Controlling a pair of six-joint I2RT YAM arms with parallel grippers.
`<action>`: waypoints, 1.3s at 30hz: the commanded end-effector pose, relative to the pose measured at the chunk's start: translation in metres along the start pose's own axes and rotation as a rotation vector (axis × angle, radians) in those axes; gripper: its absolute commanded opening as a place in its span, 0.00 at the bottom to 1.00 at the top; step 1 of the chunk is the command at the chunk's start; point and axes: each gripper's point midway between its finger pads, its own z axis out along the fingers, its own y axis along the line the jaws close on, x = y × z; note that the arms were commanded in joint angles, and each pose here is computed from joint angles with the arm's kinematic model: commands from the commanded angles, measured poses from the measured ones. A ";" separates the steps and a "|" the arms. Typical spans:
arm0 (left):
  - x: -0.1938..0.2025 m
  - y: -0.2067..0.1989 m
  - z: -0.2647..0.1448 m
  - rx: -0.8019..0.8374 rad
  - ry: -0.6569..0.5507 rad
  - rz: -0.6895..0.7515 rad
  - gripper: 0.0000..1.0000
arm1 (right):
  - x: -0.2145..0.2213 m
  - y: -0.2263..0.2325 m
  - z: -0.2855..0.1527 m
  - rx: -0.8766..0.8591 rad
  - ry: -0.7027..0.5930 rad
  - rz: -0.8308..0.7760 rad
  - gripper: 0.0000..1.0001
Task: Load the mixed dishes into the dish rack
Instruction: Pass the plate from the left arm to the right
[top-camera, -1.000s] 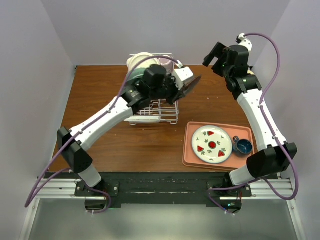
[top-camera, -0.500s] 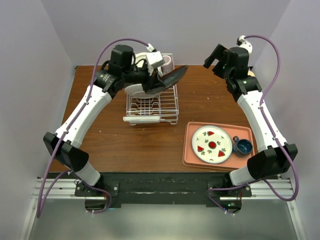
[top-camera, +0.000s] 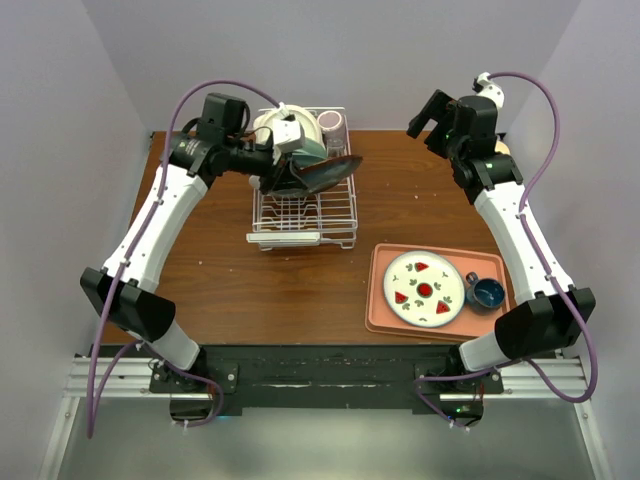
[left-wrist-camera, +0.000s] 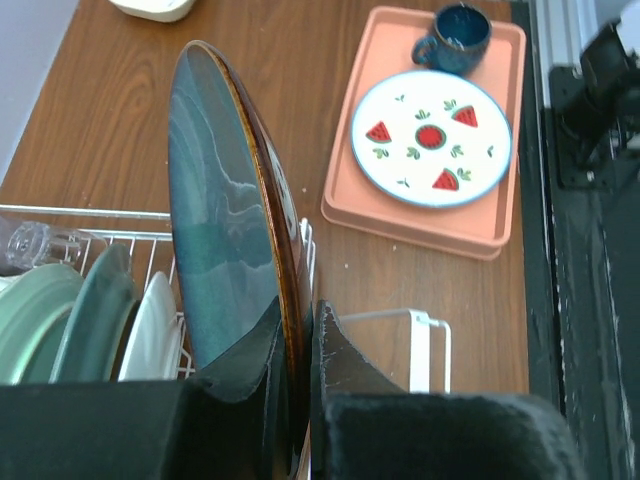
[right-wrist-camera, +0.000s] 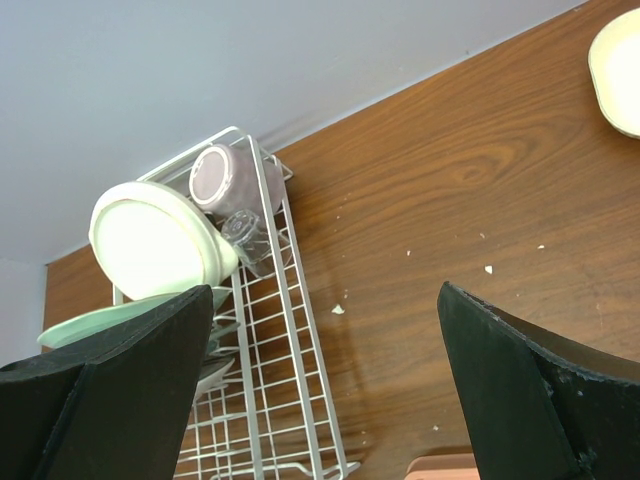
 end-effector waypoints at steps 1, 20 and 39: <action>-0.043 -0.019 -0.024 0.067 -0.101 0.285 0.00 | -0.017 0.008 -0.005 -0.038 -0.055 0.029 0.99; 0.040 0.010 -0.011 0.084 0.107 0.145 0.00 | -0.003 0.012 0.006 -0.062 -0.001 0.028 0.99; 0.069 0.025 -0.018 0.049 0.143 0.062 0.00 | 0.028 0.008 0.013 -0.083 0.075 0.031 0.99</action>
